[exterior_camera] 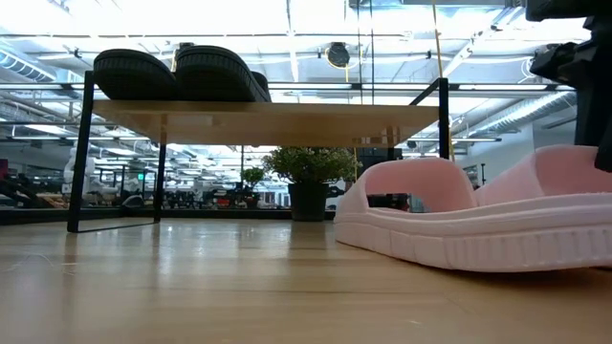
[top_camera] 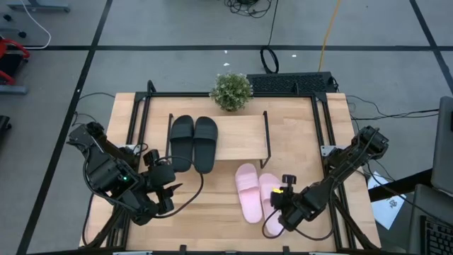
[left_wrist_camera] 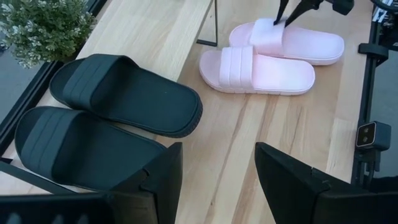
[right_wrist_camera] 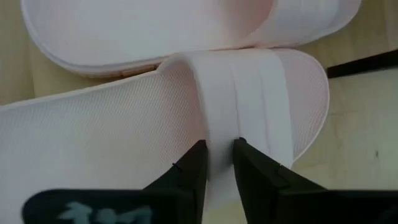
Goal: Pick and place slides into the shelf
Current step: Put the pink slide on the shelf
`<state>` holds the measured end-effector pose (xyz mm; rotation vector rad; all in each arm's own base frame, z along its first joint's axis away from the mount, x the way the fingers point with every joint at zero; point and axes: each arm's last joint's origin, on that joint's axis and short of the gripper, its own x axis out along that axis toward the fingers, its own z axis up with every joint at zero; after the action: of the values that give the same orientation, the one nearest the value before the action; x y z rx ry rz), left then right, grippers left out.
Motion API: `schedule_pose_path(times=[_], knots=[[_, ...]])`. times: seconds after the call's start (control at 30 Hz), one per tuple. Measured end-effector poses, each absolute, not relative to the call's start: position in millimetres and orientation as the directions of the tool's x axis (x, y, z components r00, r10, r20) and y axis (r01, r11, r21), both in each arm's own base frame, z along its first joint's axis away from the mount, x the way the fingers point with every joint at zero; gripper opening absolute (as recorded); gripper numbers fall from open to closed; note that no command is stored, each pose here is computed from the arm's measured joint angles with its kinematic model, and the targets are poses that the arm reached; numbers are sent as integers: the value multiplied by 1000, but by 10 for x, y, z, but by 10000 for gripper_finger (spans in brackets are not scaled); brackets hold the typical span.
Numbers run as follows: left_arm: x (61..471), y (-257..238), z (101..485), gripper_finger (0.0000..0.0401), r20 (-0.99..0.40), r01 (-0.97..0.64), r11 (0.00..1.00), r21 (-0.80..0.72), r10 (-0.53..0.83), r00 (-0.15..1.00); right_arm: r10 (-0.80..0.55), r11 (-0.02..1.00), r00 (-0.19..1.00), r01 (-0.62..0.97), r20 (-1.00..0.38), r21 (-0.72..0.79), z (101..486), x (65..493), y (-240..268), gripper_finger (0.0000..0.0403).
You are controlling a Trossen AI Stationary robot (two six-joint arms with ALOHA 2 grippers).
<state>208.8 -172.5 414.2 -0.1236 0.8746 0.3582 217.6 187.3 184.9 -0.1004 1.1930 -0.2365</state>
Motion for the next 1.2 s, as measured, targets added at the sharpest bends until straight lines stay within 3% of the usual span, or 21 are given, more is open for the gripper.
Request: schedule_pose_path(times=[0.23, 0.57, 1.03, 1.2], knots=[[2089, -1725, 4142, 198, -769, -359, 933, 36, 255, 586, -205, 977, 323, 128, -924, -172, 1845, 2175, 1878, 10], [2088, -1727, 4141, 198, -773, -354, 935, 36, 250, 583, -116, 991, 294, 94, -949, -92, 1928, 2125, 2015, 3], [2088, -1726, 4141, 198, -772, -353, 935, 37, 251, 584, -31, 998, 399, 66, -916, -5, 2930, 2266, 2233, 1], [2088, -1726, 4142, 198, -771, -354, 935, 38, 252, 584, -103, 992, 487, 111, -867, -55, 3281, 2299, 2166, 1]])
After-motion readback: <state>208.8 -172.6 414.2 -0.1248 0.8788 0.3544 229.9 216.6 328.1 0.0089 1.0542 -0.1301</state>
